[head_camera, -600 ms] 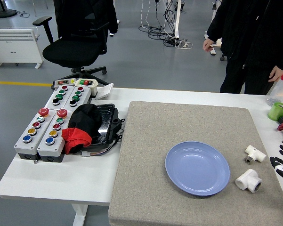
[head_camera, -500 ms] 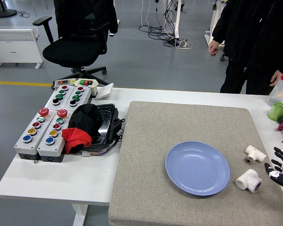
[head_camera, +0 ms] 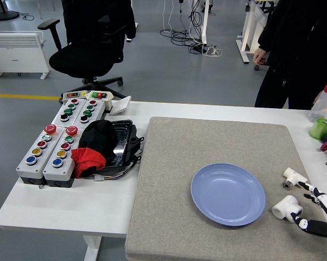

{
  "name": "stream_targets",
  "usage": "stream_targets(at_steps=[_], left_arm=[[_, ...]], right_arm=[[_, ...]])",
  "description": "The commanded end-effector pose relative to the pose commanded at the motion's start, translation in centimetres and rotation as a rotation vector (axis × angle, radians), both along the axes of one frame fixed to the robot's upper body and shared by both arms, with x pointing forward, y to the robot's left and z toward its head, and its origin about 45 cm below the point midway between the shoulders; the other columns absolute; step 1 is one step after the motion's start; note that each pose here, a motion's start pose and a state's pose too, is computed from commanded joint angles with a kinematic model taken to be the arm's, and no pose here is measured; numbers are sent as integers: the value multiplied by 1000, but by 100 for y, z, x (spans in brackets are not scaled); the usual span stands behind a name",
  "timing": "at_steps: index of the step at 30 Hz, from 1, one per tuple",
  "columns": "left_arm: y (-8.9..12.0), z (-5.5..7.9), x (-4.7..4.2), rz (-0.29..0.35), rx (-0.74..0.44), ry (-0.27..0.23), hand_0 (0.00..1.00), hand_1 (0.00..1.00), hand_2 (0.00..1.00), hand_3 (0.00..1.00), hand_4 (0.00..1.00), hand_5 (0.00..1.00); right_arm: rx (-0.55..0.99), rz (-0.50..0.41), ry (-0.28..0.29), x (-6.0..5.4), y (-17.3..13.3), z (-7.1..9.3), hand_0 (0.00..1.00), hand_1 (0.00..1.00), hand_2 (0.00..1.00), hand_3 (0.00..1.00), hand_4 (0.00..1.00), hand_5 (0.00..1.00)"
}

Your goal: Pick pipe place plate twice

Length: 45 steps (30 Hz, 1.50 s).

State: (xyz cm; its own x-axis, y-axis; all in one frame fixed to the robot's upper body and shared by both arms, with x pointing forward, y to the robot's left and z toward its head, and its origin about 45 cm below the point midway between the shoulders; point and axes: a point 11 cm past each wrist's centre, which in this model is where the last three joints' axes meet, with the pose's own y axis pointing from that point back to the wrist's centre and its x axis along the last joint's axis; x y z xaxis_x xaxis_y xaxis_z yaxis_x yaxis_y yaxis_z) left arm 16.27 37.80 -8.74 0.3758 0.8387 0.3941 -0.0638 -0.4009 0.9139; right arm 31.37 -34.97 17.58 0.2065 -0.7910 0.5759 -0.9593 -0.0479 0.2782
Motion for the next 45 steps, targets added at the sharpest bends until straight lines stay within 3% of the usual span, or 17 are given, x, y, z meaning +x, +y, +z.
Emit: stream_targets(at_steps=[8, 17, 22, 23, 28, 29, 40, 45], left_arm=[[3, 1, -2, 2, 0, 1, 648, 630, 635, 551, 387, 998], [13, 5, 1, 0, 4, 1, 649, 629, 634, 551, 387, 998], [16, 7, 5, 1, 5, 0, 649, 629, 634, 551, 387, 998], [16, 8, 6, 1, 5, 0, 649, 628, 634, 550, 387, 998], [18, 10, 11, 0, 6, 0, 649, 628, 634, 550, 387, 998], [19, 10, 11, 0, 6, 0, 650, 628, 633, 550, 387, 998], [21, 10, 10, -2, 8, 0, 649, 628, 633, 550, 387, 998], [25, 12, 13, -2, 9, -2, 649, 627, 633, 550, 387, 998]], right_arm=[[-9, 35, 19, -3, 119, -59, 971, 913, 978, 935, 747, 308], [-43, 29, 22, 73, 195, -157, 946, 893, 975, 918, 751, 294], [-83, 12, -2, 99, 182, -163, 946, 893, 975, 918, 751, 294], [-87, 15, -5, 101, 181, -162, 487, 576, 696, 741, 619, 53], [-134, 60, -51, 118, 175, -123, 487, 576, 696, 741, 619, 53], [-136, 65, -58, 120, 173, -113, 254, 419, 553, 659, 576, 2], [-133, 66, -73, 120, 127, -83, 205, 395, 534, 622, 545, 2], [-99, 95, -172, 154, 278, 154, 199, 390, 531, 608, 538, 2]])
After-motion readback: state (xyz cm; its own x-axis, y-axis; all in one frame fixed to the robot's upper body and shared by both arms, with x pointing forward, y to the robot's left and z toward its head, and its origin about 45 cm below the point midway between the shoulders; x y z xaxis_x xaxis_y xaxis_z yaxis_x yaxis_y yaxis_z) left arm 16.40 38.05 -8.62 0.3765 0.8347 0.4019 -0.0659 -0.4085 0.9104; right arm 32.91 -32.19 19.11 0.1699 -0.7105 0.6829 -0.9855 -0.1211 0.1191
